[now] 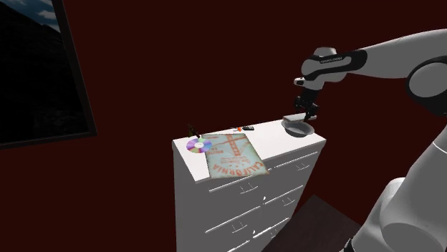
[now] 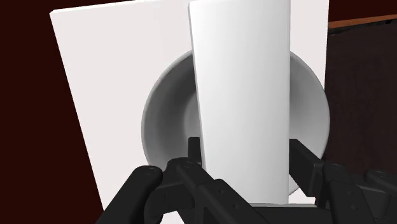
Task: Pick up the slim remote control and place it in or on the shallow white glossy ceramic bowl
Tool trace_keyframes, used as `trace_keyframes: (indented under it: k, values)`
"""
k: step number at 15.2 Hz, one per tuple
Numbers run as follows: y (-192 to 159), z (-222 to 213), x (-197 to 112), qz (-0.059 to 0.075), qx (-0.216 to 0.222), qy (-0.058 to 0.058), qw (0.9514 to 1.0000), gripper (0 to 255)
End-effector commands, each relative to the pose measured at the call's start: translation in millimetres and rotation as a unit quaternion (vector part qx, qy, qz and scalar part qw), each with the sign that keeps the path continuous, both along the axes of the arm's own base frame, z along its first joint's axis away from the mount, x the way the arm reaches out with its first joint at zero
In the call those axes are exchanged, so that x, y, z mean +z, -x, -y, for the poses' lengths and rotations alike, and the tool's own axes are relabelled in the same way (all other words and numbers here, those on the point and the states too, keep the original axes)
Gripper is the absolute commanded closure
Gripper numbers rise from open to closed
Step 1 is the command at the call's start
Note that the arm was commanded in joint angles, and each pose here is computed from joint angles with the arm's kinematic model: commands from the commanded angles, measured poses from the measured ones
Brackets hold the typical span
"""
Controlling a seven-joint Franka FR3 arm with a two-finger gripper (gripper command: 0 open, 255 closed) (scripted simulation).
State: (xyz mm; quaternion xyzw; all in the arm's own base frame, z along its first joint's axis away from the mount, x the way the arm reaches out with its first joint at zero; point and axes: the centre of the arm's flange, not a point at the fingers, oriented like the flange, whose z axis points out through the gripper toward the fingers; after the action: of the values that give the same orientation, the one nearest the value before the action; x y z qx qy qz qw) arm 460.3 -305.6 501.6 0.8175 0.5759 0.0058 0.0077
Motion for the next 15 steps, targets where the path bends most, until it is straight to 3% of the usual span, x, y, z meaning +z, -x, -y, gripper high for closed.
trace_keyframes:
  k: [1,6,14,15]
  values:
    - [0.3,-1.2,-9.8,0.0,0.0,0.0,1.0,255]
    - [0.3,-1.2,-38.5,0.0,0.0,0.0,1.0,255]
    - [0.3,-1.2,-38.5,0.0,0.0,0.0,1.0,255]
    - [0.2,-1.2,-38.5,0.0,0.0,0.0,1.0,0]
